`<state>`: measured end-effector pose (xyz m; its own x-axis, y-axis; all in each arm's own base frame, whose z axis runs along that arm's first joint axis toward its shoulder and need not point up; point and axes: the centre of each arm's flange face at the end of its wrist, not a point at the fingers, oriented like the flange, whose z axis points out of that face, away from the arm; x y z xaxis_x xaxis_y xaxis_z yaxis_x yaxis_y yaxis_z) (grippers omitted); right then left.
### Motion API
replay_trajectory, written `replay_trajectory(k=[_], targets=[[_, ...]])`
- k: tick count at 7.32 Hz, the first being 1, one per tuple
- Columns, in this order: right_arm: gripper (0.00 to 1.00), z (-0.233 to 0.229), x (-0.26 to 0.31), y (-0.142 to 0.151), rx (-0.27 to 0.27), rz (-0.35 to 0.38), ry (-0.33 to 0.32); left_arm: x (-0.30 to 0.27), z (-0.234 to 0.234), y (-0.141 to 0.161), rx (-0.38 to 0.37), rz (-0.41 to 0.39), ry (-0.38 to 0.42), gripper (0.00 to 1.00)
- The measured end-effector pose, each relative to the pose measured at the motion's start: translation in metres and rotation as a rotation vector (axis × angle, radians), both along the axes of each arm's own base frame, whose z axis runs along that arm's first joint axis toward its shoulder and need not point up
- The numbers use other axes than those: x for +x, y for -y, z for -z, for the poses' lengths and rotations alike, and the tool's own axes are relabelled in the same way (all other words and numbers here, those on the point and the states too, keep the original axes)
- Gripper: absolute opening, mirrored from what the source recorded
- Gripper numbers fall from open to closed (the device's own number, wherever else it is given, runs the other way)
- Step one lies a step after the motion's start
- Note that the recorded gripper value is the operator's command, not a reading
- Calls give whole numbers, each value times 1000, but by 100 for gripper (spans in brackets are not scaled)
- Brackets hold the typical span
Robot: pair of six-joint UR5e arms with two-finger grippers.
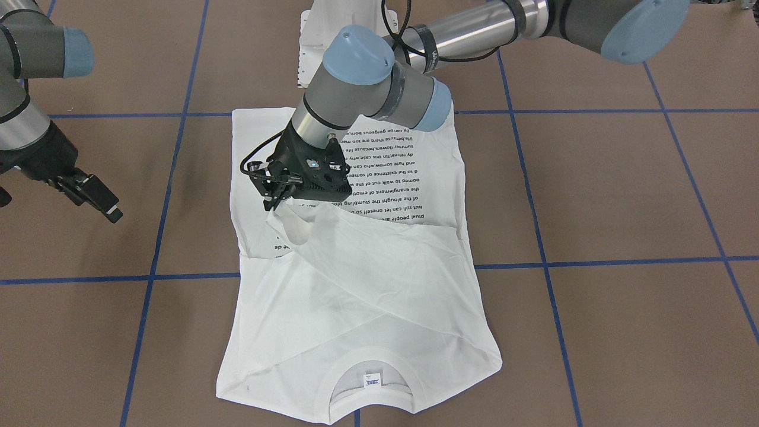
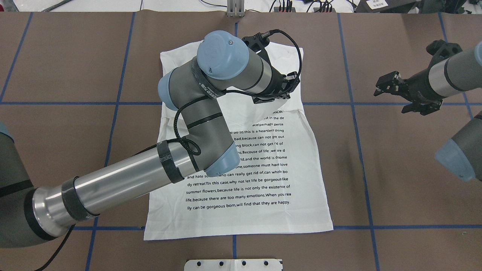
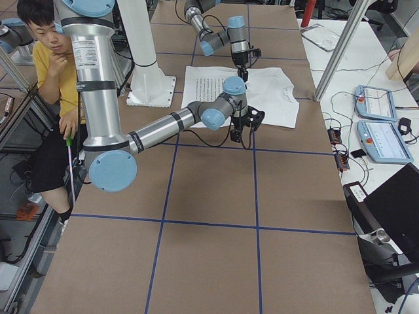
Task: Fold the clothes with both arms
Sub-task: 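Carry the sleeve with the left gripper across the chest toward the far shoulder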
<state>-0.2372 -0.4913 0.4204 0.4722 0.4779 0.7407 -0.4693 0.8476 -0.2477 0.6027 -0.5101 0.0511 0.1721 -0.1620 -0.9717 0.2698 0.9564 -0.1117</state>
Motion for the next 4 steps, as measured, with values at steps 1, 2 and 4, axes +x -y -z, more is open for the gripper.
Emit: replay_trajectory(k=[1,2,4], targets=[[99,-1,0,0,-1,0,-1,6,-4,1,0,2,1,0],[99,-1,0,0,-2,0,-2,9,-5,2,-1,3,3,9],[100,-4,-1,1,-4,2,-5,20,4,5,-11,9,7,29]])
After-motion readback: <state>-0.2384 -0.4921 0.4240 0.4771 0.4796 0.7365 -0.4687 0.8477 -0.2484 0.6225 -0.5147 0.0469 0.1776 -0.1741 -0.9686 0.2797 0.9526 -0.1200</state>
